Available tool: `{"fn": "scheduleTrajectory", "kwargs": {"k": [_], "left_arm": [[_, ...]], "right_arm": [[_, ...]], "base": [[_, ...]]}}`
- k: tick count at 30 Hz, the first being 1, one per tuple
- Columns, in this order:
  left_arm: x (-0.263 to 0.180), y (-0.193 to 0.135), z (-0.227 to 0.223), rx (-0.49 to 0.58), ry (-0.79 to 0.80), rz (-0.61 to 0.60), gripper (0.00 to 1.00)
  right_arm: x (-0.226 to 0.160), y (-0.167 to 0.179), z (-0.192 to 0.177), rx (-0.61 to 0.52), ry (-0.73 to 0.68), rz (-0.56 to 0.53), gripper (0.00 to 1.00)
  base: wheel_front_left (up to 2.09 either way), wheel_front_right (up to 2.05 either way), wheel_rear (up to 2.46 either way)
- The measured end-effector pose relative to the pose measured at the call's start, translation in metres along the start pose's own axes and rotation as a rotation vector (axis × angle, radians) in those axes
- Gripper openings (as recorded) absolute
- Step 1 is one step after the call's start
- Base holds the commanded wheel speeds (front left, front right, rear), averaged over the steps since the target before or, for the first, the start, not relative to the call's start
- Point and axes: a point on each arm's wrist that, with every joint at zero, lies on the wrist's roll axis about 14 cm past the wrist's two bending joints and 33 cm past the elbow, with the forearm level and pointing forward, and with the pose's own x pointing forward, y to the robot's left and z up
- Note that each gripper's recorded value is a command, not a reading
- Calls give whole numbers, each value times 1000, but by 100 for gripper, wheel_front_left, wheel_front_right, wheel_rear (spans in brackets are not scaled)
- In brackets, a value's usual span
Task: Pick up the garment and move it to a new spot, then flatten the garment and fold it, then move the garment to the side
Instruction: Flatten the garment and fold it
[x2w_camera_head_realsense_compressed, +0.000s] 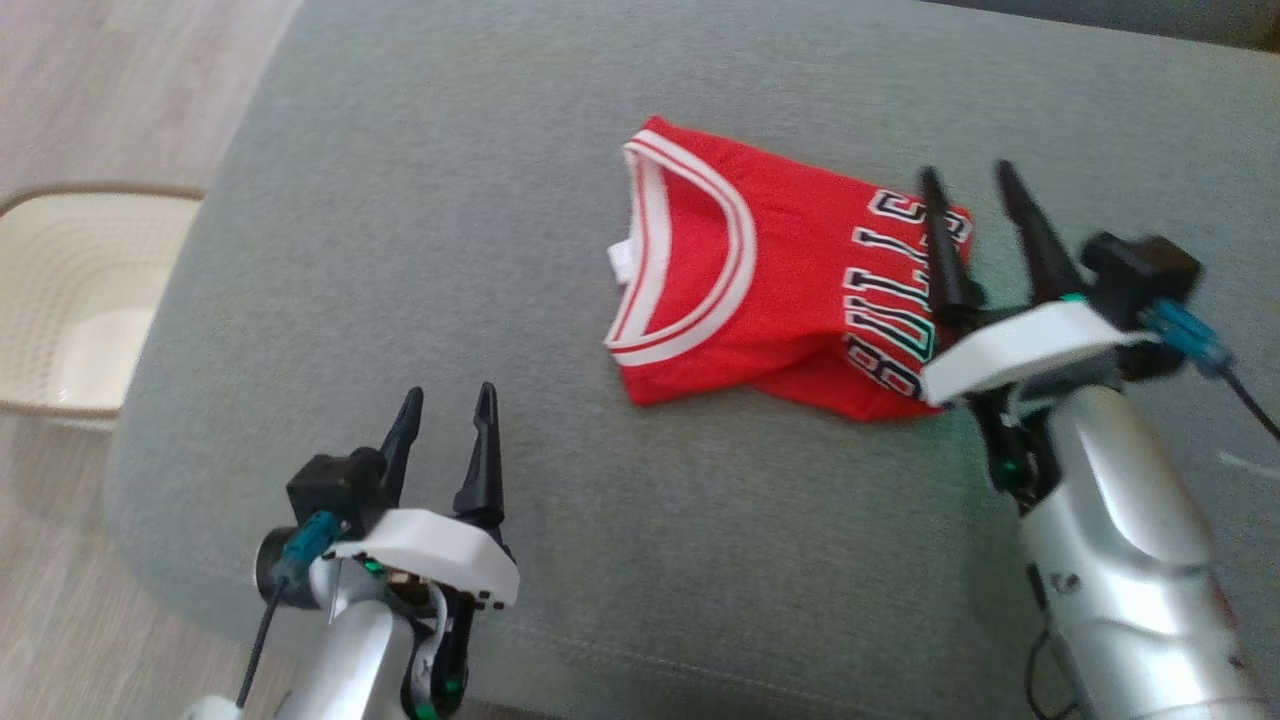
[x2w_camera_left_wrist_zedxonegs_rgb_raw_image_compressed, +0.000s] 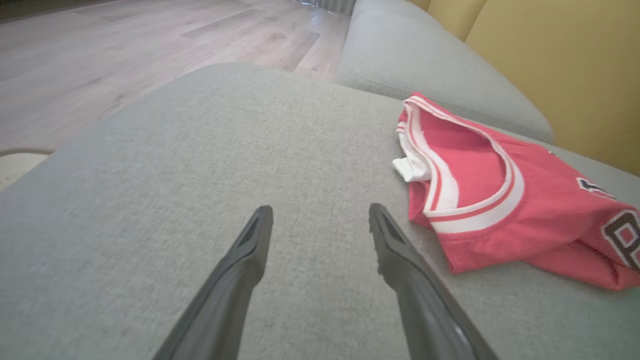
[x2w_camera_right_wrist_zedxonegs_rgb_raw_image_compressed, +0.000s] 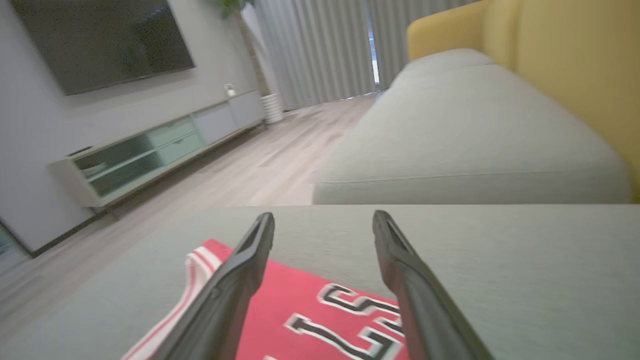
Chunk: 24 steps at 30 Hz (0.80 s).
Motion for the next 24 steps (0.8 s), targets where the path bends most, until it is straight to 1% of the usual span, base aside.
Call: {"fn": "scheduleTrajectory", "kwargs": {"k": [6, 10, 13, 19, 24], "left_arm": [[12, -18, 9, 24, -32, -55, 100], [18, -30, 14, 46, -49, -90, 100], [21, -37, 16, 59, -60, -112, 100], [21, -47, 23, 90, -87, -143, 100], [10, -52, 15, 113, -72, -162, 100]], "right_arm": [[-46, -71, 2, -55, -25, -220, 100], [-79, -100, -2, -81, -14, -323, 100], [-100, -110, -6, -76, -6, -371, 100], [-134, -116, -13, -74, 10, -427, 100], [-159, -117, -11, -61, -6, -464, 100]], "base": [[0, 0, 0], [0, 0, 0], [0, 0, 0], [0, 0, 0], [0, 0, 0]]}}
